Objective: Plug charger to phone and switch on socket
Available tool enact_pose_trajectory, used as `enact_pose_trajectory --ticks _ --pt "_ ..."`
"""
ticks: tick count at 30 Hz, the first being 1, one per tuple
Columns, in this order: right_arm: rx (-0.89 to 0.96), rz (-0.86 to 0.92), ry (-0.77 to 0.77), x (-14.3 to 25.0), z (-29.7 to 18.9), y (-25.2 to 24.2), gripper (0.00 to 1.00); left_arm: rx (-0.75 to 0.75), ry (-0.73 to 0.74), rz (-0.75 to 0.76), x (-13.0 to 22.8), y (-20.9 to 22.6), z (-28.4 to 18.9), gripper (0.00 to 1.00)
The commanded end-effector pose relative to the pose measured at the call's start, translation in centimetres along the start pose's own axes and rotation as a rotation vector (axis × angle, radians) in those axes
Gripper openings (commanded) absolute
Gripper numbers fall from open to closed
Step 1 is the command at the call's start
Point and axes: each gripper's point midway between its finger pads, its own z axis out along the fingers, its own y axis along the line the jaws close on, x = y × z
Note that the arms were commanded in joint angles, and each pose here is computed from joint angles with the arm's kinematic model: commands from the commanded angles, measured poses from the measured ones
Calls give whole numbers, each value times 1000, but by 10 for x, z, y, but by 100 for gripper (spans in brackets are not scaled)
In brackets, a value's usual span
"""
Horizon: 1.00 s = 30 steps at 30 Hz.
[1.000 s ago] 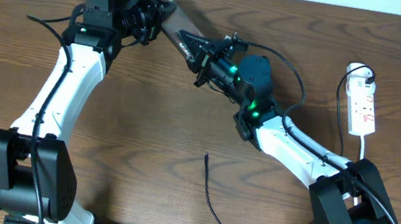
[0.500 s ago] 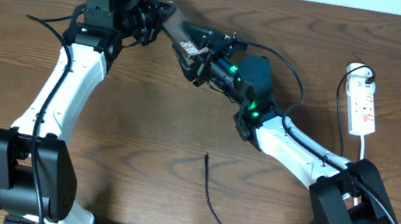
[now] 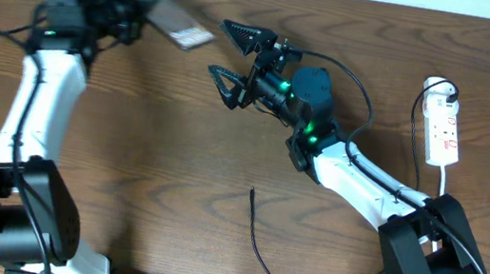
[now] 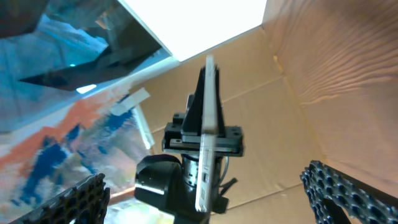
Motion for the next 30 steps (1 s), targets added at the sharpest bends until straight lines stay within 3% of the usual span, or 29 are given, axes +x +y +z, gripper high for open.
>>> enact_pose_trajectory --ticks 1,2,6,11,14,17,21,30 --pt "3 -136 -4 -13 -7 10 99 81 49 -8 -24 -8 -30 7" --pt "5 -173 -9 -18 -9 11 99 98 55 3 -29 -9 -36 8" --pt "-11 -610 24 -32 -21 22 99 196 180 75 -28 -18 -63 7" --pt "69 -707 42 -48 -28 13 99 260 293 203 -7 -24 -71 7" --pt "288 -775 56 -64 -29 -2 99 285 326 260 0 -26 -73 7" --pt "577 -882 -25 -82 -44 3 99 295 333 289 2 -26 -74 7" --pt "833 -881 -110 -88 -77 4 99 296 331 298 2 -26 -74 7" --pt "1222 -713 34 -38 -129 -88 99 302 329 328 2 -26 -74 7"
